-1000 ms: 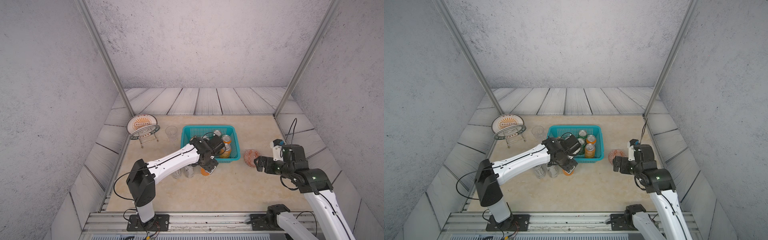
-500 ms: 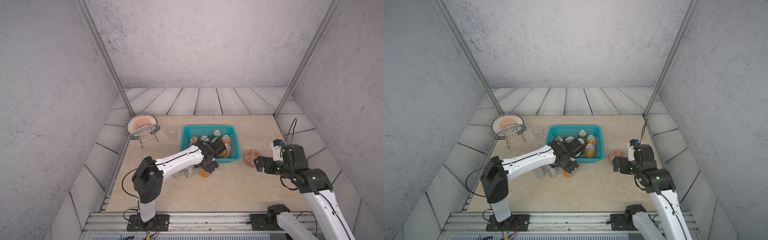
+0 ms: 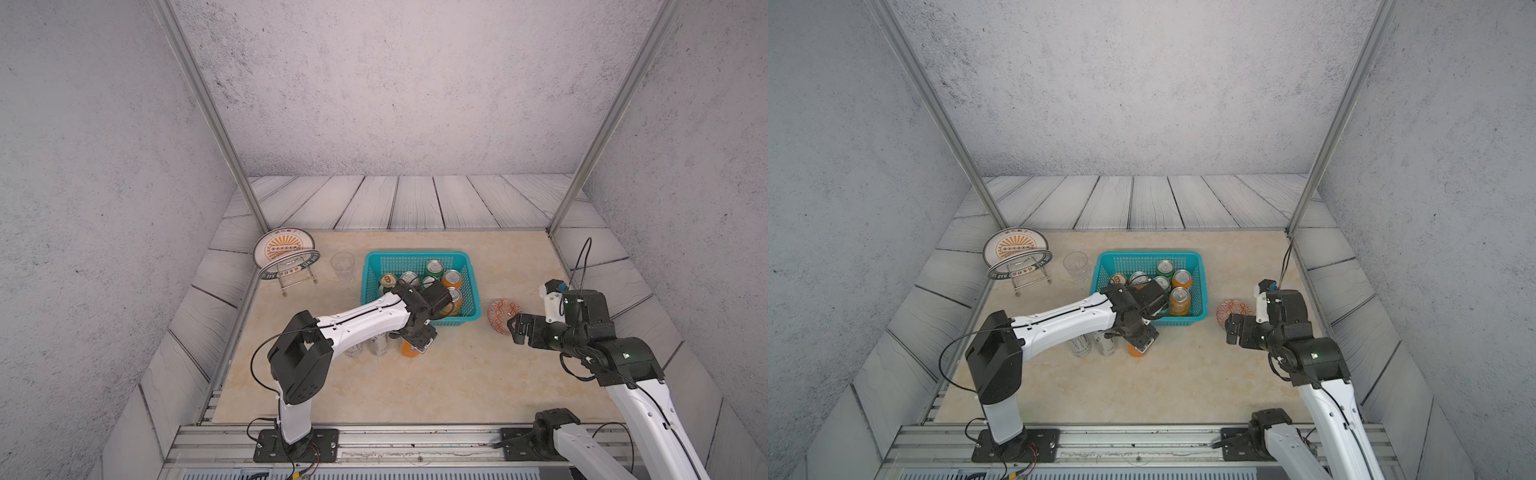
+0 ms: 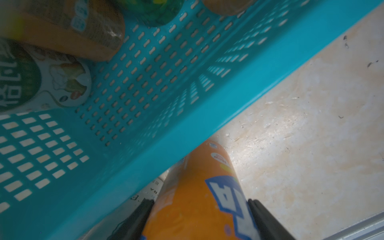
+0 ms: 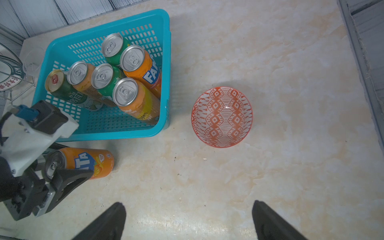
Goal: Take out the drinks from the basket
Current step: Place the drink at the center of the board.
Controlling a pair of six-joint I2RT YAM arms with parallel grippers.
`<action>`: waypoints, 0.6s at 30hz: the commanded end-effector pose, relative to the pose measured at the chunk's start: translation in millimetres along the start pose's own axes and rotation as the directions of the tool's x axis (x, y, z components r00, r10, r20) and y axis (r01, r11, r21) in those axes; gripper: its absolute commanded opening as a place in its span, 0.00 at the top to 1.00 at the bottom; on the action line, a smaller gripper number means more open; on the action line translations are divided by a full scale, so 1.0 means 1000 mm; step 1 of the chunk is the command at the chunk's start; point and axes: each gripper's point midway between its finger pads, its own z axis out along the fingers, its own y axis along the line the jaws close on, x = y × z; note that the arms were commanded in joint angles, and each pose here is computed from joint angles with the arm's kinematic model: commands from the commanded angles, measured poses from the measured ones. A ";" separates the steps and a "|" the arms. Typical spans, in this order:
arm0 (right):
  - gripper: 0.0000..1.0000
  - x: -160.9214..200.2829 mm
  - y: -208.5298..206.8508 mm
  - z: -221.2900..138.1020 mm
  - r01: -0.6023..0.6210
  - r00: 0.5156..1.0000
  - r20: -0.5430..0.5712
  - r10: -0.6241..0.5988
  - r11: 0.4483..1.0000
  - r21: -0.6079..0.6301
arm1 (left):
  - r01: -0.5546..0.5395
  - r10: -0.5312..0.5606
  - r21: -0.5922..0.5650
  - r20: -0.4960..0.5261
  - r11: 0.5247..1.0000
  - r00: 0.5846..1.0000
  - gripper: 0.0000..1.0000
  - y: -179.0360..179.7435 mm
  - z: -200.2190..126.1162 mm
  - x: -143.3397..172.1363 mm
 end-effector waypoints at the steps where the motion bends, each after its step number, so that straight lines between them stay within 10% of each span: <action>1: 0.01 0.002 -0.002 0.001 -0.005 1.000 -0.002 0.005 1.000 0.008 | 0.004 -0.004 -0.015 0.016 1.000 1.000 0.37 0.001 0.003 -0.004; 18: 0.01 -0.001 0.000 0.002 -0.004 1.000 -0.006 0.004 1.000 0.000 | -0.001 0.001 -0.021 0.004 1.000 1.000 0.31 0.001 0.010 -0.003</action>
